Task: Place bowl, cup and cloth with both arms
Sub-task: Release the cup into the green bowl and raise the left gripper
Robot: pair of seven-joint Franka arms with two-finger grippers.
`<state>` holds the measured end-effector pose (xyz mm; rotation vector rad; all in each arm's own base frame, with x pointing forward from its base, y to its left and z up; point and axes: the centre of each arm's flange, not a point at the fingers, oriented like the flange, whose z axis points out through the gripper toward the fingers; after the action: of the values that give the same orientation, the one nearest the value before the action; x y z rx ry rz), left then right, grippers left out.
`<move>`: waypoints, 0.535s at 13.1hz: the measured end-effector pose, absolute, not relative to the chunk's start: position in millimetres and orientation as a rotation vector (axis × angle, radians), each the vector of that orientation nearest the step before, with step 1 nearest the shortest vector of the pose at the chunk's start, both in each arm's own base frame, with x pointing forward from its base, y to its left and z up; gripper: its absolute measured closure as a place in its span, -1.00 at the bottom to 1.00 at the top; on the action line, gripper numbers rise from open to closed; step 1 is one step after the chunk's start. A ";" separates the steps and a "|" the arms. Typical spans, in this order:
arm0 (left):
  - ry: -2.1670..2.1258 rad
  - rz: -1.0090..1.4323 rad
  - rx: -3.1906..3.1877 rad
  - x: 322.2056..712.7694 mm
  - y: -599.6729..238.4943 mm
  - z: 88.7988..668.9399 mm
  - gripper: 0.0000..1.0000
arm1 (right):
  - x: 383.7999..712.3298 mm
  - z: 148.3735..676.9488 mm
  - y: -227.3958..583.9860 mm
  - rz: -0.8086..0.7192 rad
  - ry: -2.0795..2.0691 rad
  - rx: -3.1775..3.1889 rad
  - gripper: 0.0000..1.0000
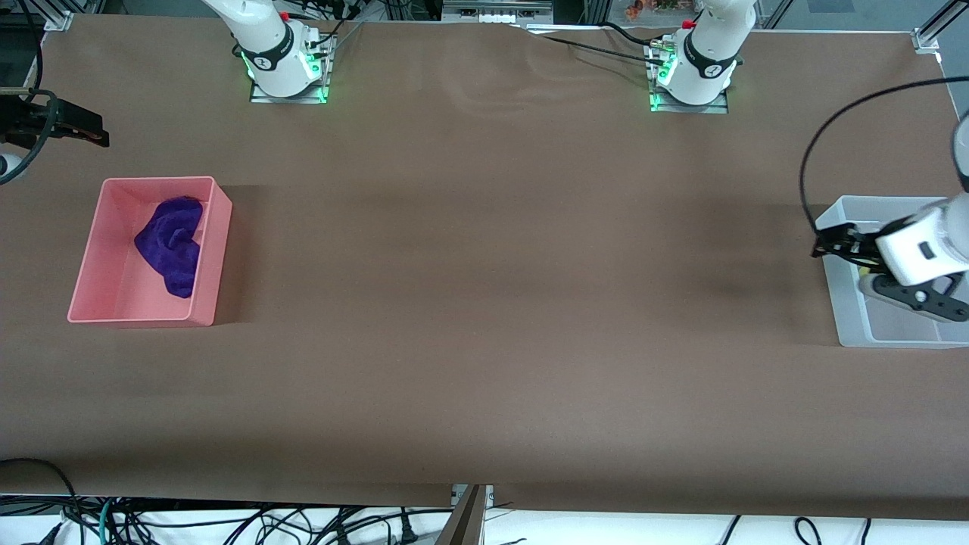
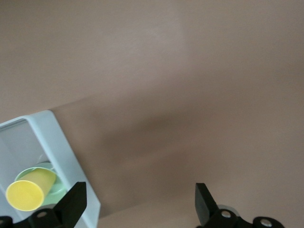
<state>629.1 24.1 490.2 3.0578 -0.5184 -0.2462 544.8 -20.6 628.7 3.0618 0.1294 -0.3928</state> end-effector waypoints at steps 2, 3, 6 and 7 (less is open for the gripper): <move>-0.550 -0.253 3.060 624.9 -2.7 498.6 -1.00 | 544.8 628.6 -20.2 -0.393 0.131 3.064 -1.00; -0.554 -0.269 3.066 622.0 -16.5 501.4 -1.00 | 544.8 628.6 -19.8 -0.393 0.132 3.068 -1.00; -0.497 -0.275 3.105 613.2 -53.2 514.3 -1.00 | 544.8 628.5 -19.3 -0.393 0.133 3.073 -1.00; -0.446 -0.262 3.106 608.8 -60.4 522.7 -1.00 | 544.8 628.5 -19.2 -0.393 0.133 3.074 -1.00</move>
<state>608.8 -60.4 522.7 3.1064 -0.4462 -0.2623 544.8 -19.2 628.5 3.0736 0.1334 -0.3932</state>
